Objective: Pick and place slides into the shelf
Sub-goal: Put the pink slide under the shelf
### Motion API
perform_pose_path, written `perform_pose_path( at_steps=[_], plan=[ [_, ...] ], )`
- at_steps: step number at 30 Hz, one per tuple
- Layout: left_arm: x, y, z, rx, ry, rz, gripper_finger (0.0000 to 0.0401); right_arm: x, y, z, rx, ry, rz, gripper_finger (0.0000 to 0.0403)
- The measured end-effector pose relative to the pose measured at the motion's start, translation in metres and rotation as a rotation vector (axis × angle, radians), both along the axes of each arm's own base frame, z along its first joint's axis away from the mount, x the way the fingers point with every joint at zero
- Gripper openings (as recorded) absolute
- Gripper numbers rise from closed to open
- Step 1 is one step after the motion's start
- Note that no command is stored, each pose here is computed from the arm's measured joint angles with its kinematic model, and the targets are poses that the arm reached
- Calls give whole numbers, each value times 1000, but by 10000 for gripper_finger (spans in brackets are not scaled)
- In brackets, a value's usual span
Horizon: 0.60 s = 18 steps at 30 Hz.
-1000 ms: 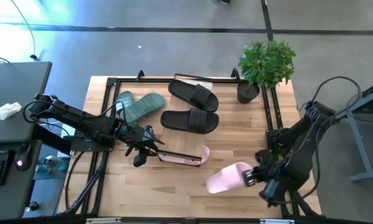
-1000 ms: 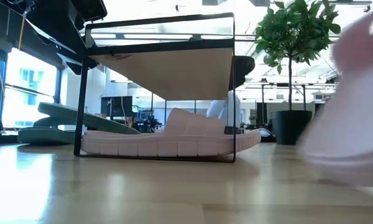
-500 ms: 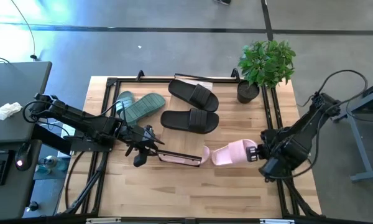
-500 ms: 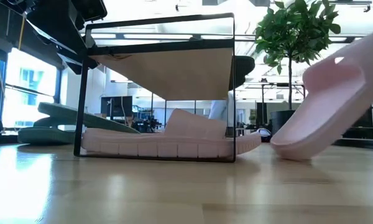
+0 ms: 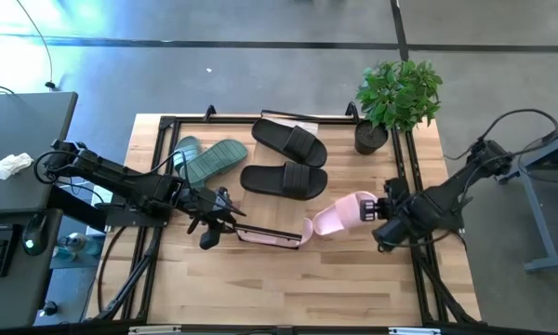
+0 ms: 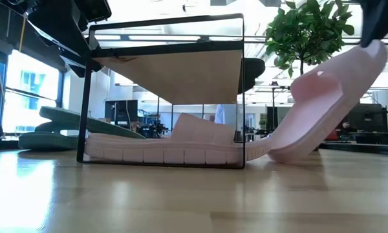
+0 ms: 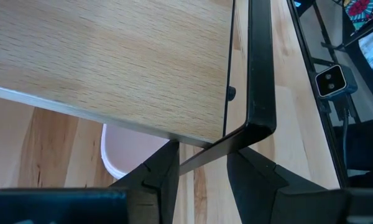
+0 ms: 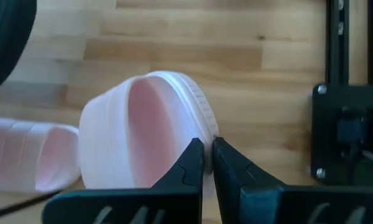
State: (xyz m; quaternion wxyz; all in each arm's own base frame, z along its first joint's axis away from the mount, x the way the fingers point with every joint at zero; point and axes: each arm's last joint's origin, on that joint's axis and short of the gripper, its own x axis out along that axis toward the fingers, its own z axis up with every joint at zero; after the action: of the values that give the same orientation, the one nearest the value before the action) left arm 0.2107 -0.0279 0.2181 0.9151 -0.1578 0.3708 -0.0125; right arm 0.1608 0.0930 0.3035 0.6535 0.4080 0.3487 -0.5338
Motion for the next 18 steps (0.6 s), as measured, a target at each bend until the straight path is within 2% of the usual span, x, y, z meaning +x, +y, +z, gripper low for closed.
perform_pose_path(
  at_steps=[10,18],
  plan=[
    [0,0,0,0,-1,0,117,16,-31,1,-101,30,-12,0],
    [0,0,0,0,-1,0,117,15,-43,5,-98,45,-20,1]
  ],
)
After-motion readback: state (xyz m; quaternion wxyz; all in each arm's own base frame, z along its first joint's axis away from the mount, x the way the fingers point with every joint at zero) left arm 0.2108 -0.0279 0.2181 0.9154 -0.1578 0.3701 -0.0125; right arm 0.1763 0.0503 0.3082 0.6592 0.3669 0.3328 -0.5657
